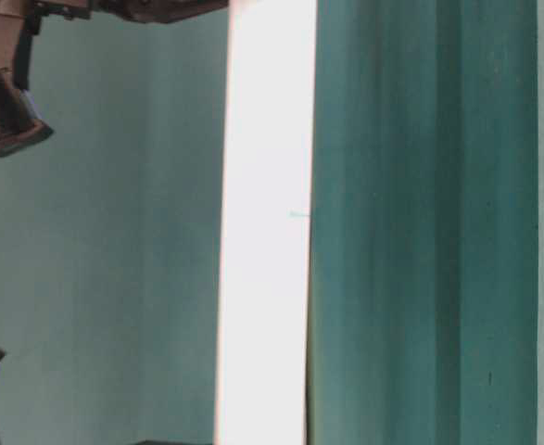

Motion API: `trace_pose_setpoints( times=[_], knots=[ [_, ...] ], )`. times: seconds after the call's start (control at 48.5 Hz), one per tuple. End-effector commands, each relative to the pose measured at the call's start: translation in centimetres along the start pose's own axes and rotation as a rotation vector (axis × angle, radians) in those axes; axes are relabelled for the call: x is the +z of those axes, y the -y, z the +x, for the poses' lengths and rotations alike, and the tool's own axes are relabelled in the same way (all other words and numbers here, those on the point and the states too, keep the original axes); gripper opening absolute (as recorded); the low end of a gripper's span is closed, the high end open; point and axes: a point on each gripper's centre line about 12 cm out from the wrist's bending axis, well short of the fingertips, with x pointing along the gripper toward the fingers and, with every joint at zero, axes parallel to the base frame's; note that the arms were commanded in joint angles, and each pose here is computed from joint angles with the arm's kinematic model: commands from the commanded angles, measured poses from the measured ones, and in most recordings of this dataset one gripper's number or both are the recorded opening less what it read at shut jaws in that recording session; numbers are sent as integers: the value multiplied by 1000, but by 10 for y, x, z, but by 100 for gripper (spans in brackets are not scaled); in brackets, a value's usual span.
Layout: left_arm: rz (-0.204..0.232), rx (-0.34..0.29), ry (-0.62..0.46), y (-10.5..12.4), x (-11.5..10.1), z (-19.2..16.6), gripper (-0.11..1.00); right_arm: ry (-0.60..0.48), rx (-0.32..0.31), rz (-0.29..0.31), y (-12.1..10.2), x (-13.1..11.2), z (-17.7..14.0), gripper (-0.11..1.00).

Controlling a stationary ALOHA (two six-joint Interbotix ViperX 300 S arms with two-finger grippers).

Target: Lift a wooden board with both hands.

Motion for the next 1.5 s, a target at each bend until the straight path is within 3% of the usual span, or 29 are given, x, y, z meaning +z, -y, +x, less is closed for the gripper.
trace_pose_setpoints(
  times=[0.0,0.722,0.969,1.484],
  knots=[
    [-16,-1,12,-1,3,2,18,6,0,-6,-3,4,6,22],
    [-14,-9,-8,2,-30,51,18,-12,11,-46,-17,-4,49,22],
    [-64,-13,2,4,-34,67,18,-25,17,-62,-24,-5,63,22],
    [-32,-30,-15,19,-47,91,18,-27,29,-77,-34,-3,86,22]
  ],
)
